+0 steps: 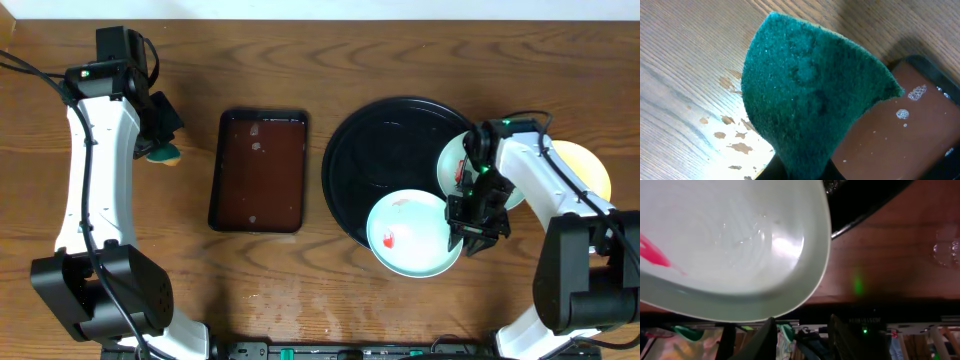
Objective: Clean dirty plates on tray and stack at the side
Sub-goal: 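Release the yellow plate and move the right gripper to a pale green plate's rim, then slide the pale green plate with the right gripper toward the tray's center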
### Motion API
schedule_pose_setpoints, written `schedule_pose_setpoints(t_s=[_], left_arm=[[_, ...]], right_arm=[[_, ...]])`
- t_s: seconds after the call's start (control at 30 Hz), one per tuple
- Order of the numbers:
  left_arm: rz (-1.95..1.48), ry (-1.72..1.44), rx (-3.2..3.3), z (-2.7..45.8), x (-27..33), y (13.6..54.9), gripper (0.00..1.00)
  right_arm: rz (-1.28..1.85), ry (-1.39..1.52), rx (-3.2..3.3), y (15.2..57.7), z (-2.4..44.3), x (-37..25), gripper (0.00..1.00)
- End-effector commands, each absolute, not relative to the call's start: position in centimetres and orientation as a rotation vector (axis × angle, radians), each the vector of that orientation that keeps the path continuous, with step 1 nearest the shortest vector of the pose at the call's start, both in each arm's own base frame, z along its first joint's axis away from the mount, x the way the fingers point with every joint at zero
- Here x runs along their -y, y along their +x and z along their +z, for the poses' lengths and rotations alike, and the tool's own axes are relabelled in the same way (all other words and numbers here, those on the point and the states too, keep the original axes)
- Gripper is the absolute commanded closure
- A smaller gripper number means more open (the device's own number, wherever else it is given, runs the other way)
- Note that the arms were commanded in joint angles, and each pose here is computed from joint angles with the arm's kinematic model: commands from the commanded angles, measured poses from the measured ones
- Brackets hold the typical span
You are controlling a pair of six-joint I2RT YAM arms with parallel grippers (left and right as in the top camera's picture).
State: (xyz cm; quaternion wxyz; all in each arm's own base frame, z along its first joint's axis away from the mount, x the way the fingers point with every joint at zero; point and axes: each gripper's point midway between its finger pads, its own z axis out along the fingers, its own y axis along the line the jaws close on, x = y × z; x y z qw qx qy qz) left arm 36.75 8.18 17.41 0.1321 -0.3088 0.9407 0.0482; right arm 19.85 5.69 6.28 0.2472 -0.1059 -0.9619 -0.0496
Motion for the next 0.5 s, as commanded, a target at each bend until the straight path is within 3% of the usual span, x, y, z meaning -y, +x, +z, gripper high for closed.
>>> schedule_pose_setpoints(t_s=[0.0, 0.47], left_arm=[[0.148, -0.918, -2.736, 17.1, -8.2, 36.4, 0.91], [0.148, -0.918, -2.736, 17.1, -8.2, 36.4, 0.91]], right_arm=[[-0.060, -0.326, 2.622, 19.4, 6.0, -5.4, 0.68], [-0.036, -0.379, 2.631, 19.0, 4.1, -5.3, 0.76]])
